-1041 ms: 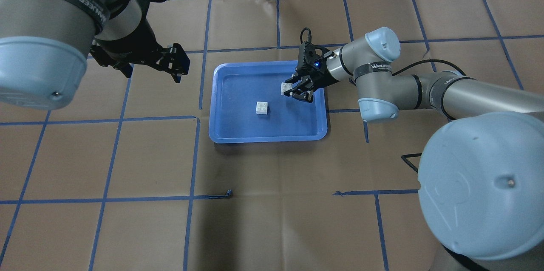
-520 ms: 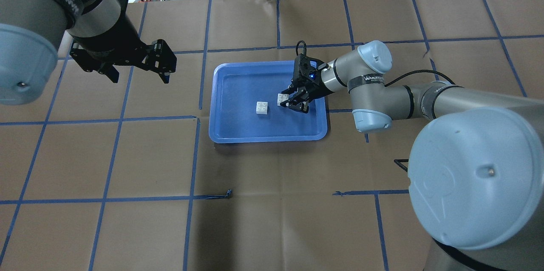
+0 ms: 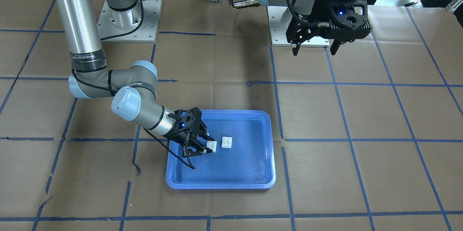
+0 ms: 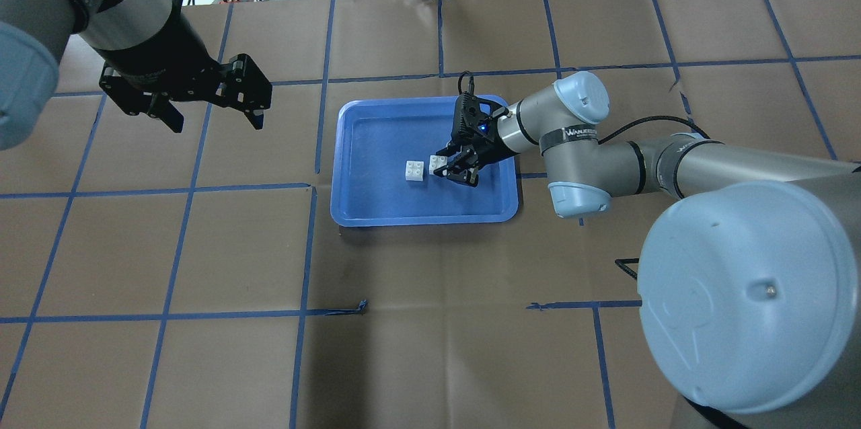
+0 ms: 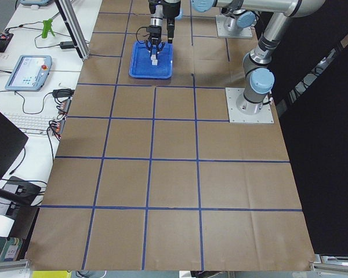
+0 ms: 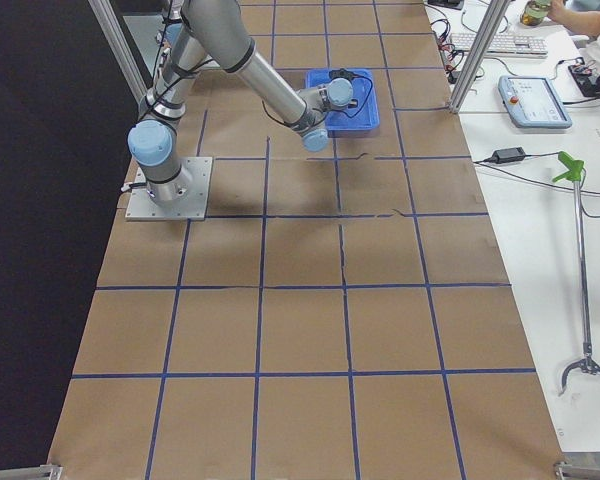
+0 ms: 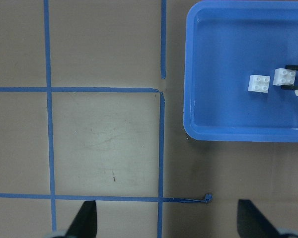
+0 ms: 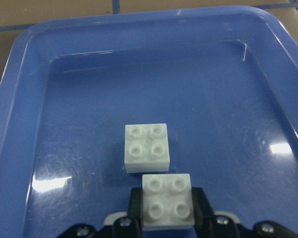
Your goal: Assemble white blocks and place on blue tray
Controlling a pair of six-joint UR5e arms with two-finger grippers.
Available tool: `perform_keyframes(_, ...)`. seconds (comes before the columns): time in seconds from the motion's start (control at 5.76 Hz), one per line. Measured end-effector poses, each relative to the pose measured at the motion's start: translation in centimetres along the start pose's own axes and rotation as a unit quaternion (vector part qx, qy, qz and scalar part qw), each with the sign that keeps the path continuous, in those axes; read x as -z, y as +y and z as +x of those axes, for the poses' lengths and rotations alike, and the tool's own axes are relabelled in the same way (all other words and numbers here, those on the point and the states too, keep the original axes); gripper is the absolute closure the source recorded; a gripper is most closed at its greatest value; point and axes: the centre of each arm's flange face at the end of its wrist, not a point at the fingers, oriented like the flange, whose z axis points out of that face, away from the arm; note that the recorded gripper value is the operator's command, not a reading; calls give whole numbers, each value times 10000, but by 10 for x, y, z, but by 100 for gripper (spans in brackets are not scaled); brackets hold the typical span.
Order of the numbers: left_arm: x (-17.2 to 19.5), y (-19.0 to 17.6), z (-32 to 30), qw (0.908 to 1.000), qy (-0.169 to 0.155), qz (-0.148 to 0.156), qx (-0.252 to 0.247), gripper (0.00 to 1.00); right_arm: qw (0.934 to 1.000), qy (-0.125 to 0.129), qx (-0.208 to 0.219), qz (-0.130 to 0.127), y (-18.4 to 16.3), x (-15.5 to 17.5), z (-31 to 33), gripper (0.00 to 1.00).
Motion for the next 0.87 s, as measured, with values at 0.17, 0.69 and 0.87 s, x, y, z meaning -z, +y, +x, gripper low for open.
perform_keyframes(0.17,0,0,-1,10000,-4,9,7,1,10000,-3,39,7,-3,-2,-2,83)
perform_keyframes(0.69,0,-1,-2,10000,-13,19,15,1,10000,-15,89,15,-7,-5,-7,83)
perform_keyframes(0.87,0,-1,-2,10000,-13,19,15,1,10000,-18,91,15,-6,-6,-9,83)
